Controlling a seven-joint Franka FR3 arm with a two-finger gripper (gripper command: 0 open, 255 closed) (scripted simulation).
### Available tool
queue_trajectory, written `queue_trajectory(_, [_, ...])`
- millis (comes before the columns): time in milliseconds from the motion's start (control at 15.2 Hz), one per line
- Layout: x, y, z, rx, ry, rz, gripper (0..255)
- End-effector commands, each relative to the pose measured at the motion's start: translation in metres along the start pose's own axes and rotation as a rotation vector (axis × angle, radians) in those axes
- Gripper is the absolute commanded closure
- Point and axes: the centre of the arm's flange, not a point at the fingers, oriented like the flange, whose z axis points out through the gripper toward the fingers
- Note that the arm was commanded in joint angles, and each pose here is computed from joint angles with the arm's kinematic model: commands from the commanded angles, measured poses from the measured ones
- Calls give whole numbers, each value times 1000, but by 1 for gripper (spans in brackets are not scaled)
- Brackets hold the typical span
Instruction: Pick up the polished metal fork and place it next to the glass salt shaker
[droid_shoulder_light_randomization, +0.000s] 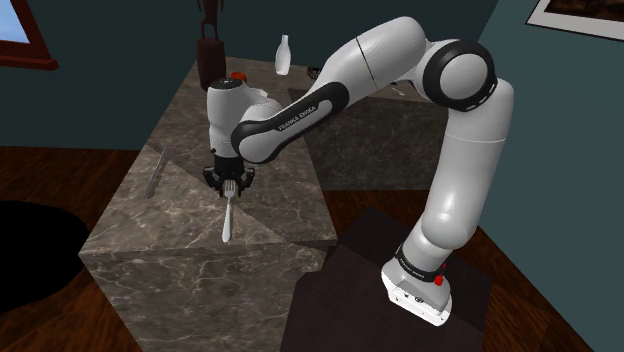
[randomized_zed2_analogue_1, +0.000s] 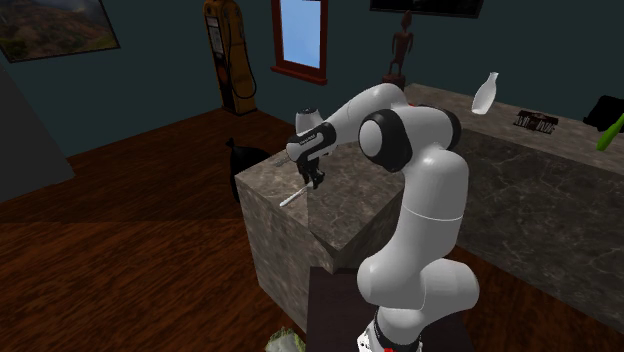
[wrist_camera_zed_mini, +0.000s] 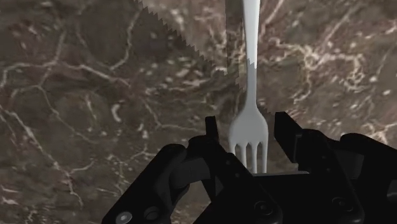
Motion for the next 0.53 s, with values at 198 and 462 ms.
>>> queue_trajectory(198, [0,-1,-17,7,-4,-2,255])
queue_trajectory(462, [2,-1,-38,7,-4,-2,255])
